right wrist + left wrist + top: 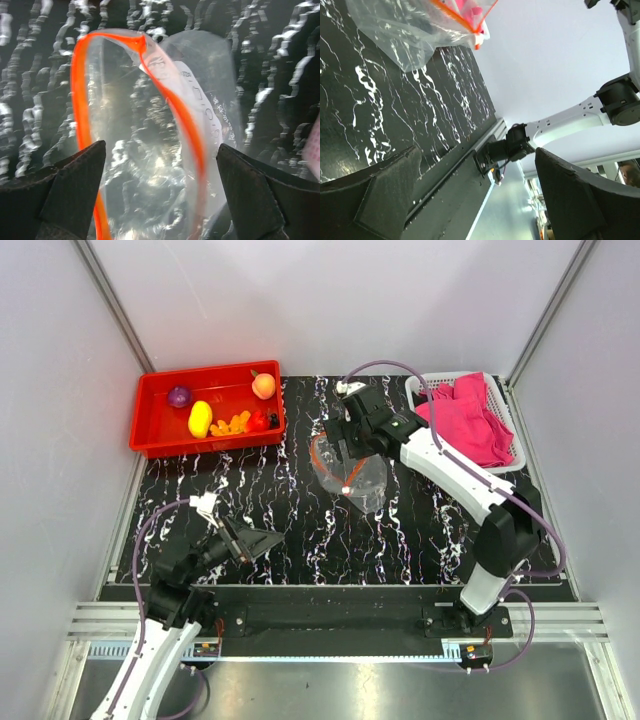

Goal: Open the zip-top bag and remove the fake food

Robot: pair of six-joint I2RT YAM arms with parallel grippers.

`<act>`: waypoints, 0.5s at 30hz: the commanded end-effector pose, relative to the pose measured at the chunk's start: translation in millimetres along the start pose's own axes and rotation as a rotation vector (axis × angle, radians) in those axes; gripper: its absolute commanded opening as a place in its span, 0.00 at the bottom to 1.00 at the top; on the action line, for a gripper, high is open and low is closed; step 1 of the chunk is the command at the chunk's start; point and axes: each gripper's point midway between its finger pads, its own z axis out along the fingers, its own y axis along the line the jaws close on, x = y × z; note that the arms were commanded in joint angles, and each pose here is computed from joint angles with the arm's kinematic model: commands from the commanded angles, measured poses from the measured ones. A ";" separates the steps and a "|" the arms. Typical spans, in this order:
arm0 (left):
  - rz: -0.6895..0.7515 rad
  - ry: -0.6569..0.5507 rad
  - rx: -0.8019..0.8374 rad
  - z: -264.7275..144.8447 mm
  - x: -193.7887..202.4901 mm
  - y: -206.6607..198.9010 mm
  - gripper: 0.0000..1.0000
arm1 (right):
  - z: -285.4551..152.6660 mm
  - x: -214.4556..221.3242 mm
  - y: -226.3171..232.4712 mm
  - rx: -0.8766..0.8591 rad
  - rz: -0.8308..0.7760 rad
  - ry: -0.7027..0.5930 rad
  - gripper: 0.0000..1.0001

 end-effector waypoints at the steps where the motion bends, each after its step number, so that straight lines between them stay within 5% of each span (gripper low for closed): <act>1: 0.019 0.055 0.058 -5.9 3.7 -24.5 0.99 | -46.8 -20.1 30.7 -0.192 0.145 -0.091 1.00; 15: 0.140 0.027 0.211 -13.4 -10.9 -74.7 0.99 | -162.5 36.1 12.8 -0.333 0.293 -0.260 1.00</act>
